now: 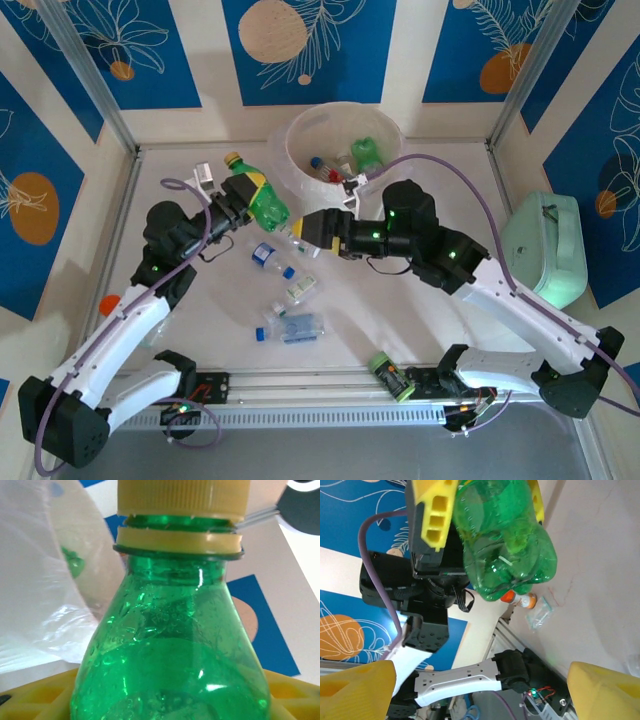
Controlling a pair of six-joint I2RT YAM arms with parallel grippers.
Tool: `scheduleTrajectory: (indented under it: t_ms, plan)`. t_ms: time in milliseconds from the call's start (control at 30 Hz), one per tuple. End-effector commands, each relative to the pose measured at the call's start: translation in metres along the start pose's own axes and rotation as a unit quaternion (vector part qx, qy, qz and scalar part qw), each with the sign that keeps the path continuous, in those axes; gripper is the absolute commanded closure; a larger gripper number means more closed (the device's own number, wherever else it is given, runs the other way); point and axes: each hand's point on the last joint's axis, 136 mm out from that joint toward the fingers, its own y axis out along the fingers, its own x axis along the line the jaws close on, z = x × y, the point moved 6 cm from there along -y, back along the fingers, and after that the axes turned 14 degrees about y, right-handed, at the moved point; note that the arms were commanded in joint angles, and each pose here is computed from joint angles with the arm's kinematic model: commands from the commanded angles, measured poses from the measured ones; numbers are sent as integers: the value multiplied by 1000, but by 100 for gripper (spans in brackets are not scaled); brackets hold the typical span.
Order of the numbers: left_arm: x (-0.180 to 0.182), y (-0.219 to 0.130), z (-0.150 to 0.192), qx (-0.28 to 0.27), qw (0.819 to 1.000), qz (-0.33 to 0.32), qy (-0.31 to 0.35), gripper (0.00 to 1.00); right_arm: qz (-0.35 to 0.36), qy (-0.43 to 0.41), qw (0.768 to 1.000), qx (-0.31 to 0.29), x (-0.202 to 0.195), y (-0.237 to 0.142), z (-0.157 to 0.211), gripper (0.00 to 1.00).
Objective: Put the plastic bottles in the bin
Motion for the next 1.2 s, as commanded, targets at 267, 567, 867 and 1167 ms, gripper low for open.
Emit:
scheduleTrajectory:
  t_ms: [267,567,867,1167]
  plan:
    - [-51,15,18,11,985,174,15,37,-75,30,995,50,15,18,-9,9]
    - [-60,22,24,17,978,206,11,37,-64,38,996,46,5,23,-11,9]
    - [-67,28,33,32,973,229,7,37,-68,34,996,50,6,27,-13,15]
    - [-63,31,36,39,974,225,1,37,-58,33,997,43,2,25,-13,26]
